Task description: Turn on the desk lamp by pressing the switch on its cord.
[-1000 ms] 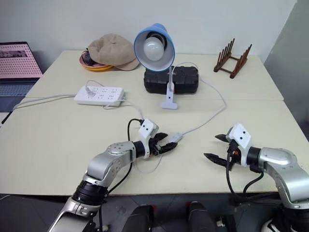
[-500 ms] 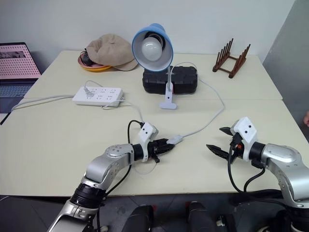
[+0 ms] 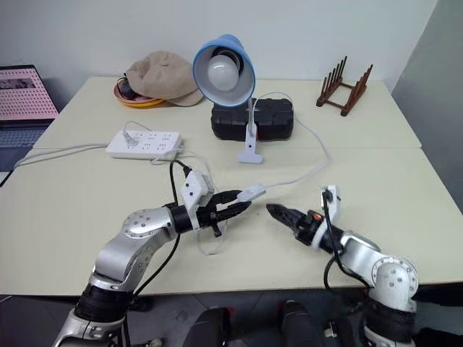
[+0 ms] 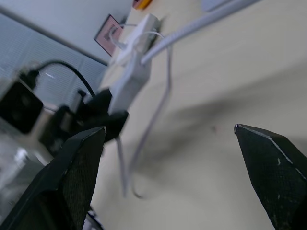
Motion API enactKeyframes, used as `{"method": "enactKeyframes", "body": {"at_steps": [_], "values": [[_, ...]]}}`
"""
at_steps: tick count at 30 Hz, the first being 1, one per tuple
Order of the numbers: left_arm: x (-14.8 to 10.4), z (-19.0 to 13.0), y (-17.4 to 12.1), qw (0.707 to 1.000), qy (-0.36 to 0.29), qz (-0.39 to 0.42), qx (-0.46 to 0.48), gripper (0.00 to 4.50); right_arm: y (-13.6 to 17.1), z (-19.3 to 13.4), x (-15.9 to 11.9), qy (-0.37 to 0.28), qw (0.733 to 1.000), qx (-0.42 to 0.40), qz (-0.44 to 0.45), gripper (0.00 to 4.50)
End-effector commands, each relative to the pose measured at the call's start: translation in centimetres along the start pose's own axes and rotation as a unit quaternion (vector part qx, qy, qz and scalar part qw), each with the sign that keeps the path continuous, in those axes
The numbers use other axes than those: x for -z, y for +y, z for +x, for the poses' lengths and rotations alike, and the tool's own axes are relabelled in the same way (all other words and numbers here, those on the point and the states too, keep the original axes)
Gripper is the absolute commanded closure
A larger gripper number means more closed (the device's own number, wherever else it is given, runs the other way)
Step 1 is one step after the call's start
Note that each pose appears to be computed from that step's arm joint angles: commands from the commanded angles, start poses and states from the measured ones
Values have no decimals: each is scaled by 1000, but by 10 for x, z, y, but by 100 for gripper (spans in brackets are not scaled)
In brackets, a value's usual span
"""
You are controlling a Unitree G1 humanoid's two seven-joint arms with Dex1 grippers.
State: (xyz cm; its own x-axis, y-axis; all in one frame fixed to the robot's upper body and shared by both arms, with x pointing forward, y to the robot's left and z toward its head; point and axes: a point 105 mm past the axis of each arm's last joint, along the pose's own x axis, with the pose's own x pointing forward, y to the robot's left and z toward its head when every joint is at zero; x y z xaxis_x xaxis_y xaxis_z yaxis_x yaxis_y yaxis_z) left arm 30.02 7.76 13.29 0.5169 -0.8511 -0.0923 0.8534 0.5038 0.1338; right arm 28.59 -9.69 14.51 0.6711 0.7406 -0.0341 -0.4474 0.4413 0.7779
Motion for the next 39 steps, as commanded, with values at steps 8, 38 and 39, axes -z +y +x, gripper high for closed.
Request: {"method": "enactKeyframes", "body": {"at_steps": [8, 38, 39], "values": [[-23, 9, -15, 998, -56, 8, -8, 341, 30, 12, -8, 6, 997, -44, 69, 0], [-26, 14, -26, 998, -63, -16, 0, 341, 27, 22, 6, 30, 998, -31, 46, 347], [-26, 14, -25, 998, -63, -16, 0, 341, 27, 22, 6, 30, 998, -30, 46, 365]]}}
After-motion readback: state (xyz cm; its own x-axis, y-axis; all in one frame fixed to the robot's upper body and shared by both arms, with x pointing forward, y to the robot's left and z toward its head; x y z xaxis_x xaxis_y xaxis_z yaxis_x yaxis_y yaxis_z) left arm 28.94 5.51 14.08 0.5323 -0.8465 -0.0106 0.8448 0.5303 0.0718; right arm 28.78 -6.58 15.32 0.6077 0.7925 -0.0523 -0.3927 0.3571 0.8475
